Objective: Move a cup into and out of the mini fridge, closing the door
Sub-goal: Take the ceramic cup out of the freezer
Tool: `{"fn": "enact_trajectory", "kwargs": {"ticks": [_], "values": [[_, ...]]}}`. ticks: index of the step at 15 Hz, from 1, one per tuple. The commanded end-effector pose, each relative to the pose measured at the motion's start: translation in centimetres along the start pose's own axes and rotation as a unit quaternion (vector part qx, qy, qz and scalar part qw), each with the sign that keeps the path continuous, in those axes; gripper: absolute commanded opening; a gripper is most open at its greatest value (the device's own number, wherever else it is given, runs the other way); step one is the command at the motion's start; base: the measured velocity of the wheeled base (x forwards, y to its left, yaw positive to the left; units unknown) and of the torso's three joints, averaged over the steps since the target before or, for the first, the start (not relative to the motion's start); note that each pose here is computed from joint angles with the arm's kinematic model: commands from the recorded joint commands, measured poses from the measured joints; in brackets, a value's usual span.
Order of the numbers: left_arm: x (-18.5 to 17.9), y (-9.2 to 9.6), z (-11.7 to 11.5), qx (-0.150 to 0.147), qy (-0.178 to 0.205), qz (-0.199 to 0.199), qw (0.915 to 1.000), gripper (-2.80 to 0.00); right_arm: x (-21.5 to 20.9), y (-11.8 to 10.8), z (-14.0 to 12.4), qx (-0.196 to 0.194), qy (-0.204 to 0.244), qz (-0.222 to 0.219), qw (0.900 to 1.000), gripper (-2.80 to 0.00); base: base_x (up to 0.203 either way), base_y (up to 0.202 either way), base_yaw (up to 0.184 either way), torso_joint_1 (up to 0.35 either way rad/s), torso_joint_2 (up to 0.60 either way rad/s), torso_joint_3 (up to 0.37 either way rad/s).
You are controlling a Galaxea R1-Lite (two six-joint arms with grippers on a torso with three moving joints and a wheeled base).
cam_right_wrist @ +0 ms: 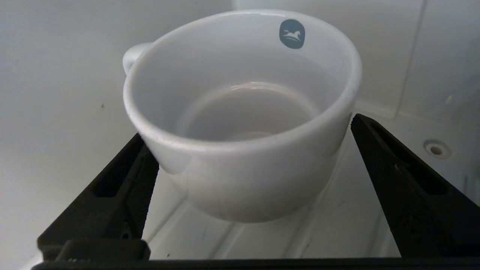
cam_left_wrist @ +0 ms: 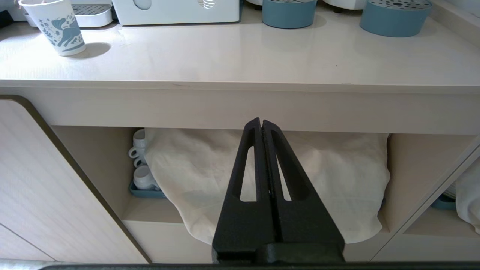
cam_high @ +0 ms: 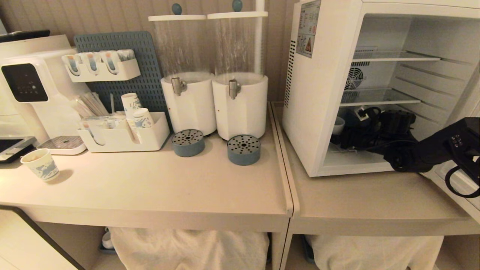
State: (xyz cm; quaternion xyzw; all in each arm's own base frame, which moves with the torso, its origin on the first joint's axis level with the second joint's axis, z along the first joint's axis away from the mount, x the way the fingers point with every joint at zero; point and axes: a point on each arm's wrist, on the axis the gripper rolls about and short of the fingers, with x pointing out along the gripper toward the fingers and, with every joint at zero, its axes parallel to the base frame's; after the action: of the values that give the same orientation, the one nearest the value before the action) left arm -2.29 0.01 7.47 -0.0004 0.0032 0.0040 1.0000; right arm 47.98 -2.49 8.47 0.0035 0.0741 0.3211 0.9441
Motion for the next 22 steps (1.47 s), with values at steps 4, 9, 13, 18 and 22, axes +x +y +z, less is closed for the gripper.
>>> {"fn": "enact_trajectory", "kwargs": {"ticks": [4,9,13,18,22], "values": [[0.01,0.0,0.0,0.0,0.001,0.001,1.0,-2.8,0.16,-0.01,-0.04,-0.003,-0.002,0.003,1.0,0.0,0.0,0.0,0.0,0.0,0.0,0.0],[0.01,0.0,0.0,0.0,0.001,0.001,1.0,-2.8,0.15,0.0,-0.04,0.009,-0.003,0.003,1.0,0.0,0.0,0.0,0.0,0.0,0.0,0.0],[0.01,0.0,0.0,0.0,0.001,0.001,1.0,-2.8,-0.14,0.23,0.43,0.016,-0.004,0.003,1.0,0.0,0.0,0.0,0.0,0.0,0.0,0.0],[0.01,0.0,0.0,0.0,0.001,0.001,1.0,-2.8,-0.48,0.52,0.65,0.017,-0.002,0.002,1.0,0.0,0.0,0.0,0.0,0.0,0.0,0.0],[0.01,0.0,0.0,0.0,0.001,0.001,1.0,-2.8,-0.37,0.45,0.09,0.021,0.002,0.002,1.0,0.0,0.0,0.0,0.0,0.0,0.0,0.0]]}}
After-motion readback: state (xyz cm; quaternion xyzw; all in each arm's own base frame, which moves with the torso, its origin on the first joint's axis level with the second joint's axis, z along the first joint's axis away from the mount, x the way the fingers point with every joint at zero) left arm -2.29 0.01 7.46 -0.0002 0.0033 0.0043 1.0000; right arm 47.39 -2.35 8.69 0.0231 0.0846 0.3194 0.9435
